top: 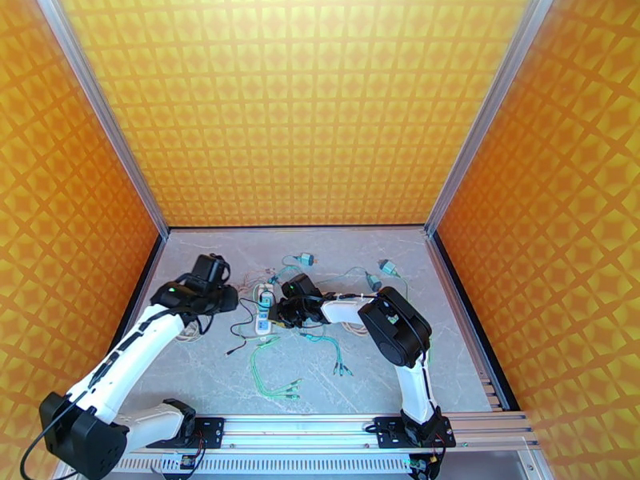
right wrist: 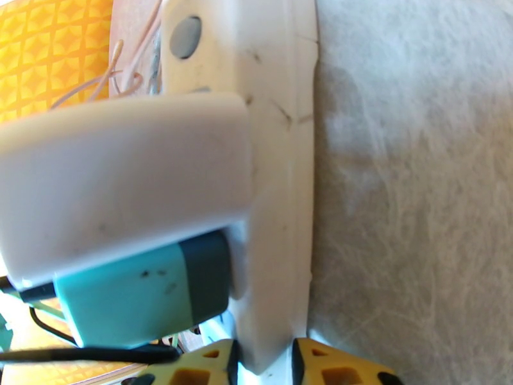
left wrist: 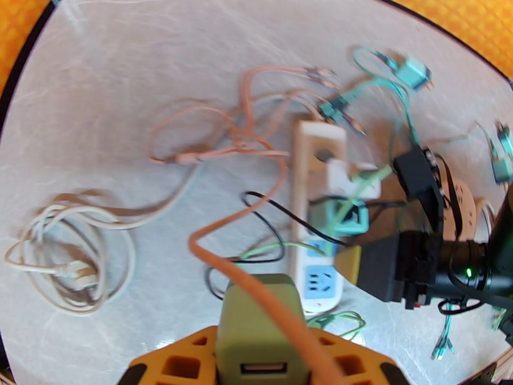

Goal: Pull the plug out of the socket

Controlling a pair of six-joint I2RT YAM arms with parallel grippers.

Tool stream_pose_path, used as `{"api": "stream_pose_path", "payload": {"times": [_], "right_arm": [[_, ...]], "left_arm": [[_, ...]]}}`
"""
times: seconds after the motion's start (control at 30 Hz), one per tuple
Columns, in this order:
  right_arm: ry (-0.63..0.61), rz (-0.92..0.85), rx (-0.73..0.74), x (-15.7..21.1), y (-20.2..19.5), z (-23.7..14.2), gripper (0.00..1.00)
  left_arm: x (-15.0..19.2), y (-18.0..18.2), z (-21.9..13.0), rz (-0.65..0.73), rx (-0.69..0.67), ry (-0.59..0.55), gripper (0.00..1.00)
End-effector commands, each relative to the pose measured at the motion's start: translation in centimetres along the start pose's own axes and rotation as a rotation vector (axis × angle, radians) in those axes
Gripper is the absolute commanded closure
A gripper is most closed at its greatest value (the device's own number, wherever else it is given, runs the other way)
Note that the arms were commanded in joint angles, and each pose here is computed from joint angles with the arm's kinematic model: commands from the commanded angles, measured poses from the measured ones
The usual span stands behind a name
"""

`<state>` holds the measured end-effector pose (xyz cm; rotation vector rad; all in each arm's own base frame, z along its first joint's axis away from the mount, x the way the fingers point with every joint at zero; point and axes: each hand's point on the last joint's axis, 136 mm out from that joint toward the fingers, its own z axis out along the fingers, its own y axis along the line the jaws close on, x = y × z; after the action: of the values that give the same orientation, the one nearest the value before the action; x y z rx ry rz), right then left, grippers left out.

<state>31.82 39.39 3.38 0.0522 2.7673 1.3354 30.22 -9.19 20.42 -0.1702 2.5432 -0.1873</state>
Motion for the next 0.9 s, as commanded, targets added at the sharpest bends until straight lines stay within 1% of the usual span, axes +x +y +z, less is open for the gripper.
{"api": "stream_pose_path", "payload": {"times": [0.0, 0.17, 0.33, 0.57, 0.67, 0.8, 0.83, 0.87], "right_arm": [[0.038, 0.083, 0.196, 2.0, -6.0, 0.8, 0.72], [0.038, 0.084, 0.192, 2.0, -5.9, 0.8, 0.72], [0.041, 0.083, 0.192, 2.0, -5.8, 0.8, 0.72], [0.043, 0.078, 0.192, 2.0, -5.6, 0.6, 0.72], [0.041, 0.079, 0.188, 2.0, -5.4, 0.5, 0.72], [0.039, 0.081, 0.186, 1.9, -5.3, 0.4, 0.72], [0.037, 0.081, 0.186, 1.9, -5.2, 0.4, 0.72], [0.035, 0.083, 0.186, 1.8, -5.2, 0.5, 0.72]], "left_arm": [[-1.8, 1.6, -2.1, 0.0, -0.033, -0.057, 0.97], [-4.1, 4.1, -3.0, -0.048, -0.074, -0.112, 0.97], [-6.8, 5.8, -2.0, -0.082, -0.11, -0.148, 0.97], [-11.5, 7.6, 0.6, -0.11, -0.147, -0.192, 0.97], [-13.4, 8.2, 2.4, -0.093, -0.162, -0.192, 0.97], [-15.1, 8.7, 5.6, -0.036, -0.182, -0.163, 0.95], [-15.0, 8.8, 6.6, -0.018, -0.185, -0.149, 0.94], [-15.9, 8.7, 7.0, -0.001, -0.186, -0.158, 0.93]]}}
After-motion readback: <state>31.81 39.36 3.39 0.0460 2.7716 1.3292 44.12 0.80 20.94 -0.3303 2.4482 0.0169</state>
